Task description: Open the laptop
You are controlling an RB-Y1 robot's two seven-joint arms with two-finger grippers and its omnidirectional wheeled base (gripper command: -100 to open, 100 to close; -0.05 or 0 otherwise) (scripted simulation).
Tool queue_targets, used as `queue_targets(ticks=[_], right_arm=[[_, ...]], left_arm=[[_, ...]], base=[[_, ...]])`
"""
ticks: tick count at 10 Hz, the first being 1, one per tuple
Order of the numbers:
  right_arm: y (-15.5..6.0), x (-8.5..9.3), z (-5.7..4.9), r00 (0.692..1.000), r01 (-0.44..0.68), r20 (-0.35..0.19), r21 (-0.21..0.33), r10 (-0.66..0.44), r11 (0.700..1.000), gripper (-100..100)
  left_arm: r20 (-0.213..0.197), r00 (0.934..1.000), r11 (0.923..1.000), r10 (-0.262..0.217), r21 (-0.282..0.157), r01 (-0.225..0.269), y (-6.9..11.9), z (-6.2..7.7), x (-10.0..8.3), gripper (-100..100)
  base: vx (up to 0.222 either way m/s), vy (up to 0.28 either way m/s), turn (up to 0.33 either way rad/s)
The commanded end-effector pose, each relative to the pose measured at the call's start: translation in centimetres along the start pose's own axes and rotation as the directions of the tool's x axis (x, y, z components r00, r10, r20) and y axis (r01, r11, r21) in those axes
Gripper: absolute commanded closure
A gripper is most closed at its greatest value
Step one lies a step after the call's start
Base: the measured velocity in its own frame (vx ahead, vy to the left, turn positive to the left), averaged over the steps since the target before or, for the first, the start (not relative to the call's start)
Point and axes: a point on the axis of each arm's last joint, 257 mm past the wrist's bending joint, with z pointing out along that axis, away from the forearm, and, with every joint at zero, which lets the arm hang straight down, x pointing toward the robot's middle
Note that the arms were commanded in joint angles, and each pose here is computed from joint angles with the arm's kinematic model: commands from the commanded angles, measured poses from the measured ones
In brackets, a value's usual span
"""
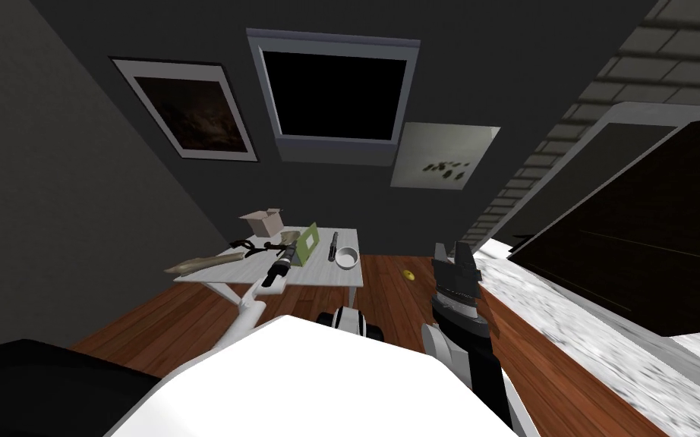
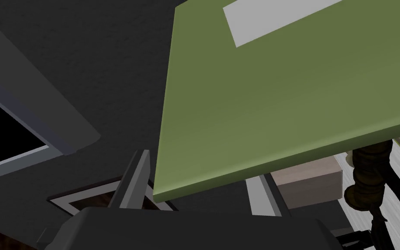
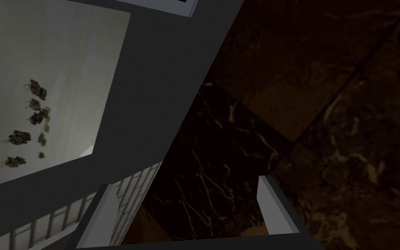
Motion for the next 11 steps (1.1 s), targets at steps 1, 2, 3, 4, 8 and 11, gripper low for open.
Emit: queue_targets(ticks=[1,2,3,4,8,11], right_arm=[[0.0,0.0,0.0,1.0,0.0,0.0,0.0,0.0,1.0,0],[0.0,0.0,0.0,1.0,0.0,0.0,0.0,0.0,1.0,0],[0.0,0.0,0.0,1.0,0.0,0.0,0.0,0.0,1.0,0],[0.0,0.0,0.0,1.0,0.0,0.0,0.0,0.0,1.0,0],[0.0,0.0,0.0,1.0,0.0,0.0,0.0,0.0,1.0,0],[0.0,0.0,0.0,1.0,0.0,0.0,0.0,0.0,1.0,0]], left_arm=[[-0.016,0.9993,0.9993,-0.035,-0.015,0.034,0.8,1.1,1.0,100],[-0.02,0.9992,0.9985,-0.035,-0.043,0.034,2.2,0.8,1.2,100],[-0.033,0.9974,0.9978,-0.064,0.014,0.064,-0.5,3.0,1.1,100],[-0.035,0.9967,0.9973,-0.074,-0.006,0.073,0.4,3.2,1.4,100],[-0.052,0.9926,0.9938,-0.11,-0.023,0.109,1.0,5.0,1.8,100],[-0.062,0.9881,0.99,-0.141,-0.017,0.14,0.4,6.8,1.6,100]], base=[[-0.027,-0.007,-0.004],[0.0,0.0,0.0],[-0.045,-0.013,0.063],[-0.059,-0.017,0.023],[-0.03,-0.002,0.018],[-0.027,-0.003,0.018]])
